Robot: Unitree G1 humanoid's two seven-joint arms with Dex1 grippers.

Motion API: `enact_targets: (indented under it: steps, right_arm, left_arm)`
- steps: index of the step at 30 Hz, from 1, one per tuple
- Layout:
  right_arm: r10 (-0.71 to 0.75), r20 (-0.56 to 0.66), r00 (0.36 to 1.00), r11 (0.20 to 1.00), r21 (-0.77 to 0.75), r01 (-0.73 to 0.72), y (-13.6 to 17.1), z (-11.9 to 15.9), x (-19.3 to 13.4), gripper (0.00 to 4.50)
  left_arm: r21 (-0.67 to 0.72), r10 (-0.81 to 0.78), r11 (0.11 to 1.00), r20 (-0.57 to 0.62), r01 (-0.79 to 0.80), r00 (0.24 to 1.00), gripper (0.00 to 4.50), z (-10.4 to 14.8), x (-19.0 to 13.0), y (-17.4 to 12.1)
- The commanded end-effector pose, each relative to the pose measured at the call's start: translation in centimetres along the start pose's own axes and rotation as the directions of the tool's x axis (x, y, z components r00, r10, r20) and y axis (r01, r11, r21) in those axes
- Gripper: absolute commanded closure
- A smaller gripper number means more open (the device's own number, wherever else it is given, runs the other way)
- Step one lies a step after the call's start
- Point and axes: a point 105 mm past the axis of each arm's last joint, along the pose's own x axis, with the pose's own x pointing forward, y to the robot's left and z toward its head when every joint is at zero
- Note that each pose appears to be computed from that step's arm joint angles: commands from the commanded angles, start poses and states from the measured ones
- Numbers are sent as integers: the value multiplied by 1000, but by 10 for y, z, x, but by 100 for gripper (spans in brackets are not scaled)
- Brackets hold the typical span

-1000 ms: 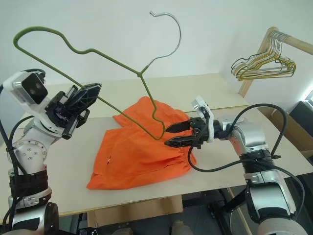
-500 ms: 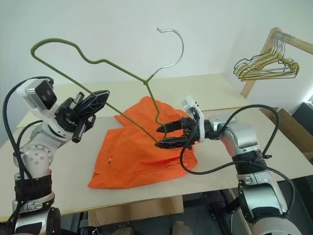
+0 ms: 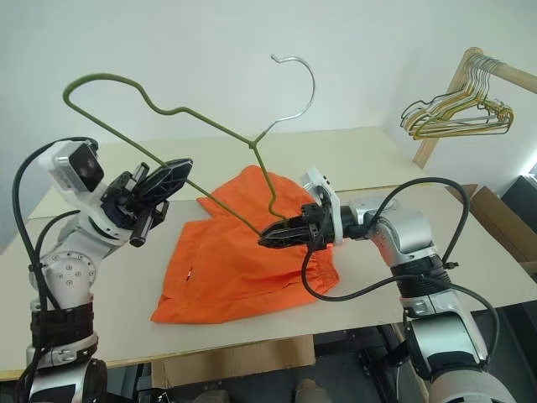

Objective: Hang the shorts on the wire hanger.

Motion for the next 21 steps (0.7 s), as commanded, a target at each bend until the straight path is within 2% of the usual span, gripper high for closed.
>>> enact_targets:
  steps: [1,2,5,9,10,13,16,18,21]
  right_arm:
    - [6,10,1000,999,-44,-6,1,13,-1,437]
    - [5,10,1000,999,-43,-5,1,13,-1,448]
    - [-1,19,1000,999,-43,2,1,13,-2,450]
    - [-22,72,997,1000,-19,23,2,18,-7,450]
    - [-52,96,994,999,5,52,1,19,-14,450]
    - [-158,125,979,985,94,147,1,16,-40,450]
    - [-253,112,961,952,207,227,9,3,-67,450]
    - [-316,87,945,920,272,283,14,-6,-82,450]
    - [-398,-50,916,814,441,378,24,-36,-103,450]
  left_arm:
    - [56,-2,998,0,2,1000,450,4,1,-3]
    - [48,5,999,-5,-5,1000,450,3,0,-2]
    - [32,45,999,-32,-44,998,374,-5,-4,4]
    - [28,131,991,-116,-128,985,246,-24,-11,17]
    - [35,169,986,-165,-165,972,202,-33,-17,22]
    - [83,247,969,-309,-233,918,109,-56,-35,30]
    - [145,257,966,-411,-216,874,8,-67,-45,27]
    - [204,253,964,-486,-172,837,3,-74,-49,24]
    - [248,197,968,-629,-45,752,3,-93,-58,14]
